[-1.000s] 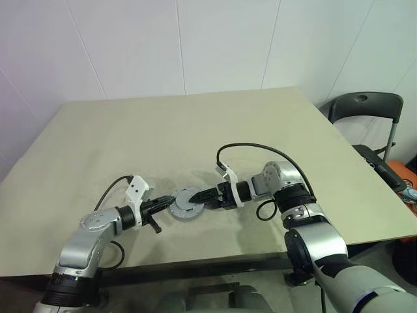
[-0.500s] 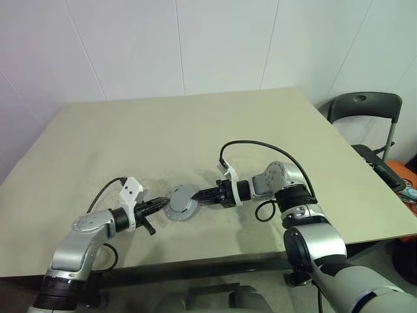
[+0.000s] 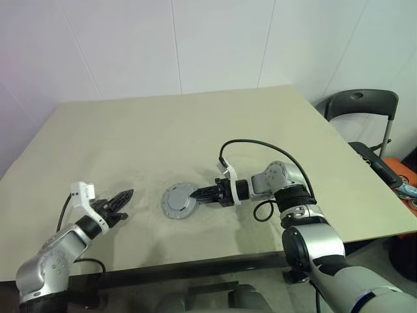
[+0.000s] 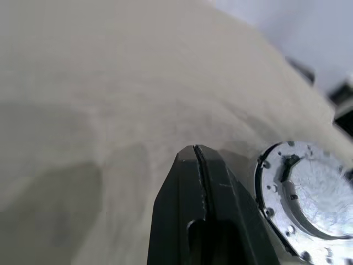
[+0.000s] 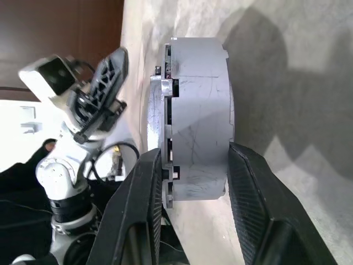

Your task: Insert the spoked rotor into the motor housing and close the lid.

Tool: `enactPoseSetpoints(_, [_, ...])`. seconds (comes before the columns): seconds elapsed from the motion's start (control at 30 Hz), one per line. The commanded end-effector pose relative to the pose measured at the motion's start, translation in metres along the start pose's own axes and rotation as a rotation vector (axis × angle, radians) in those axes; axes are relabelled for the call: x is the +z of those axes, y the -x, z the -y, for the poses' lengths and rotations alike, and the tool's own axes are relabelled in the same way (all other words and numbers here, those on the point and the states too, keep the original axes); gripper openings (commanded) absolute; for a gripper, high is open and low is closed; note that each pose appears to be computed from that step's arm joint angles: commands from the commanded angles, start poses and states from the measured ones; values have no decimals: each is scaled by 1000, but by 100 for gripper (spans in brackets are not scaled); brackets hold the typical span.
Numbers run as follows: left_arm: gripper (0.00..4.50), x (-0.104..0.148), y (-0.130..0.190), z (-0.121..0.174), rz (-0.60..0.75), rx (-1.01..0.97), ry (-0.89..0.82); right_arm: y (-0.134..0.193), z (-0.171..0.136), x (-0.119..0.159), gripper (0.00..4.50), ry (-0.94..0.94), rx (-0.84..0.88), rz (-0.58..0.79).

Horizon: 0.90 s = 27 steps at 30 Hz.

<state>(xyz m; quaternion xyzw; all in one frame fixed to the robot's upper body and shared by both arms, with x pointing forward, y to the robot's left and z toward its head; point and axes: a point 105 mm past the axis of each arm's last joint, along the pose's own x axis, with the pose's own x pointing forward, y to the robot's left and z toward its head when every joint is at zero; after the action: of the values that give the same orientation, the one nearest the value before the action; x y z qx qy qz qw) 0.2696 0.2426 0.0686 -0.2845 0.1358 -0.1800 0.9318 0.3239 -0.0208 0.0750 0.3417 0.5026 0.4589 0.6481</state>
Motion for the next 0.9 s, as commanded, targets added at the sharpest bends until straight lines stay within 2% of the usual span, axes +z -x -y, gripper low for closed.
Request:
enactPoseSetpoints(0.03, [0, -2, 3, 22, 7, -105, 60, 5, -39, 21, 134, 100, 115, 52])
enactPoseSetpoints(0.07, [0, -7, 3, 25, -4, -119, 92, 6, -42, 23, 134, 105, 125, 54])
enactPoseSetpoints(0.17, [58, -12, 2, 30, 2, -154, 161, 10, -50, 26, 134, 116, 150, 61])
enactPoseSetpoints(0.53, [423, -3, -1, 57, 62, -347, 398, 20, -64, 32, 134, 138, 193, 83])
enactPoseSetpoints(0.7, [426, -1, -6, 63, 59, -370, 419, 18, -71, 29, 134, 146, 215, 71])
enactPoseSetpoints(0.9, [426, 4, 0, 60, 52, -340, 348, 15, -53, 22, 134, 101, 156, 59])
